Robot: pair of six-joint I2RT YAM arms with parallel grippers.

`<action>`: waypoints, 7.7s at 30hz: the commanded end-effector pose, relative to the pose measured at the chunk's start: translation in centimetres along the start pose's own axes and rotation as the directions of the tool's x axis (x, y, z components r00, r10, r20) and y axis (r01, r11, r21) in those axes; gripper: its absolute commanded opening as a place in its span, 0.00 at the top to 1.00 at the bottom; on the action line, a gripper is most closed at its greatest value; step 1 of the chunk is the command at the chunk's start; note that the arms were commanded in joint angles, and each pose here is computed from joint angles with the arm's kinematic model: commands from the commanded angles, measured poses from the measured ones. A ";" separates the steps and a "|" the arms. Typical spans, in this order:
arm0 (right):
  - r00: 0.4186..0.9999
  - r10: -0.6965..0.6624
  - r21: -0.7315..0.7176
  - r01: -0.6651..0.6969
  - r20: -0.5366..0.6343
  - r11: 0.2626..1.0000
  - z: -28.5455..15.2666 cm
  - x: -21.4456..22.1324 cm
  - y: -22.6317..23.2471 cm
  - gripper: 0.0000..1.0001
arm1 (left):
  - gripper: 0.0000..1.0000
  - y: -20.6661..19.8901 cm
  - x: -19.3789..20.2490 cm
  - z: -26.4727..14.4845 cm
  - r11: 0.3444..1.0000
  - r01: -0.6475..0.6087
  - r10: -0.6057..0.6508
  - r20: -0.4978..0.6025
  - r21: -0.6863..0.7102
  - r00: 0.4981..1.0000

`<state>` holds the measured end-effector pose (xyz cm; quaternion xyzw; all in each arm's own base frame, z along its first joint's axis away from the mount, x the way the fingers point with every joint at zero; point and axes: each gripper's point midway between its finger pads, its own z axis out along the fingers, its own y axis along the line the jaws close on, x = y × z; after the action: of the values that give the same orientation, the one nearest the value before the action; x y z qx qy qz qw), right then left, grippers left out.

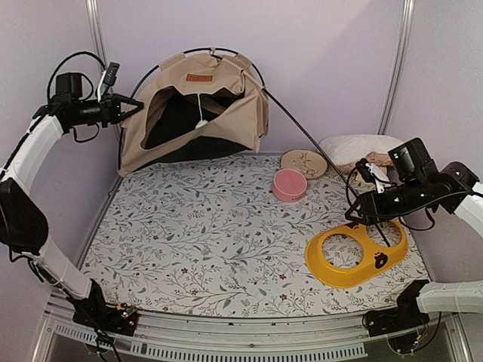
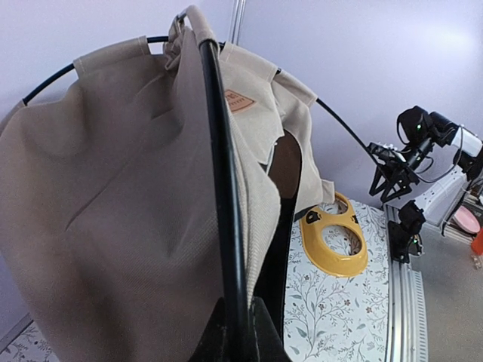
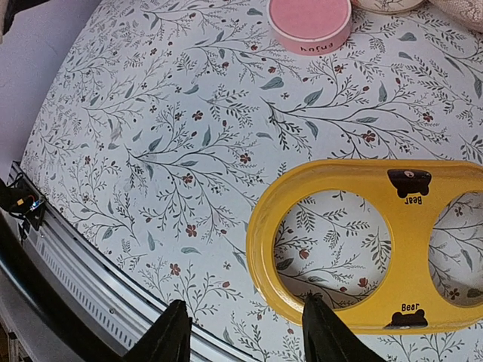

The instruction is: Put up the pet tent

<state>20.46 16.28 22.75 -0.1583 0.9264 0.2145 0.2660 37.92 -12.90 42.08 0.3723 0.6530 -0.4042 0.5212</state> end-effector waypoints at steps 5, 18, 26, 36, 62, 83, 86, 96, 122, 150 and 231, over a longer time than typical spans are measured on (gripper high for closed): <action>0.999 -0.023 0.025 0.022 0.030 0.999 -3.0 -1.2 0.5 0.39 | 1.00 0.0 -1.5 -0.3 0.997 -0.076 0.076 0.026 0.016 0.997; 0.999 0.022 0.084 -0.019 -0.034 0.996 -3.2 -0.5 -0.3 0.42 | 1.00 0.3 -1.6 -0.2 0.997 -0.073 0.072 0.025 0.013 0.997; 0.997 0.038 0.077 -0.033 -0.072 0.996 -3.4 0.4 0.2 0.49 | 1.00 0.5 -1.5 -0.2 0.998 -0.069 0.069 0.023 0.010 0.997; 0.990 0.021 0.070 -0.011 -0.136 0.997 -3.5 1.8 1.7 0.57 | 1.00 0.9 -1.4 -0.1 0.998 -0.062 0.062 0.021 0.007 0.998; 0.996 -0.094 -0.367 0.089 0.005 0.926 -0.6 -4.1 16.9 1.00 | 0.49 6.6 0.8 0.7 0.908 0.113 -0.057 0.149 -0.404 0.987; 0.964 0.059 -0.518 0.088 0.260 0.851 4.2 -11.4 27.5 1.00 | 0.53 -5.5 12.8 9.9 0.703 0.270 -0.161 0.222 -0.658 0.962; 0.962 0.038 -0.518 0.112 0.270 0.848 4.4 -11.2 28.2 1.00 | 0.53 -6.2 14.2 12.4 0.718 0.252 -0.131 0.230 -0.648 0.964; 0.964 0.025 -0.514 0.120 0.266 0.850 5.2 -10.7 28.8 1.00 | 0.57 -4.8 14.5 13.4 0.690 0.155 0.101 0.306 -0.707 0.947; 0.965 0.011 -0.504 0.127 0.262 0.854 5.3 -10.0 29.4 1.00 | 0.68 0.7 13.1 14.7 0.654 0.040 0.233 0.251 -0.756 0.939; 0.968 0.002 -0.503 0.130 0.253 0.854 5.6 -9.7 29.6 1.00 | 0.90 2.8 15.1 14.8 0.597 0.077 0.167 0.217 -0.799 0.962; 0.826 0.199 -0.509 0.119 0.527 0.853 12.8 -23.3 28.9 1.00 | 1.00 -22.1 23.2 8.7 0.841 0.010 0.158 0.264 -0.541 0.952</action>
<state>27.30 54.00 31.43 -0.2035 0.7463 0.5206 0.3613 19.28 -26.55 22.83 0.1109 0.6387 -0.2123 0.7312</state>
